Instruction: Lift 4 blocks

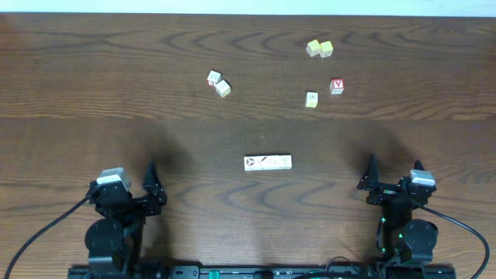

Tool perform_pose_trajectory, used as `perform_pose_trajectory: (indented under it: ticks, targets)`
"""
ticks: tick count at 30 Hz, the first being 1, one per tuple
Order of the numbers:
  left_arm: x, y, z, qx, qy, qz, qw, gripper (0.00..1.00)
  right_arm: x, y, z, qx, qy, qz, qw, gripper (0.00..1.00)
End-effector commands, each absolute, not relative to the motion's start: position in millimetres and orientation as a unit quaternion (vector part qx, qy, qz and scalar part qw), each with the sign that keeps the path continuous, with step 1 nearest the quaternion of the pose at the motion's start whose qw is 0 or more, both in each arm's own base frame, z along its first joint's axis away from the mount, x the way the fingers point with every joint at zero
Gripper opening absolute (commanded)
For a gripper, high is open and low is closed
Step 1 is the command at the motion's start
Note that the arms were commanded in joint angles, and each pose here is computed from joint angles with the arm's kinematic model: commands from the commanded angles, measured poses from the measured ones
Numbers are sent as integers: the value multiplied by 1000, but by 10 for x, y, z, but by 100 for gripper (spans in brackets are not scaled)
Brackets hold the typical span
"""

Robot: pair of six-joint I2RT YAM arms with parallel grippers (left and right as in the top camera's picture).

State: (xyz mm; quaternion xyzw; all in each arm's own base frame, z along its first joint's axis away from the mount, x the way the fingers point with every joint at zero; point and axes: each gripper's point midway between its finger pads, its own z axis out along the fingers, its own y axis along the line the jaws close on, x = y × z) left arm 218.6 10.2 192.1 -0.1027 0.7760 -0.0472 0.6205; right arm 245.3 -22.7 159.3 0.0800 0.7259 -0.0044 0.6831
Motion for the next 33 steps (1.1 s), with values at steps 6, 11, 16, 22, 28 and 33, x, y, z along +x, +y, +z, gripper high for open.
perform_pose_trajectory:
  ticks: [6,11,16,22,28,33]
  targets:
    - [2405,101,1879,-86,712,-49,696,77,2451,-232,1583,76,727,-9,683,99]
    - [2461,103,1881,-86,682,-54,724,77,2451,-232,1583,76,727,-9,683,99]
    - [2465,102,1757,-87,700,-52,707,77,2451,-232,1583,76,727,-9,683,99]
    - [2437,88,1371,-88,754,-48,649,77,2451,-231,1583,76,727,-9,683,99]
    - [2437,74,1370,-80,755,-46,649,77,2451,-232,1583,76,727,-9,683,99]
    - [2437,74,1370,-49,758,-19,651,77,2451,-232,1583,76,727,-9,683,99]
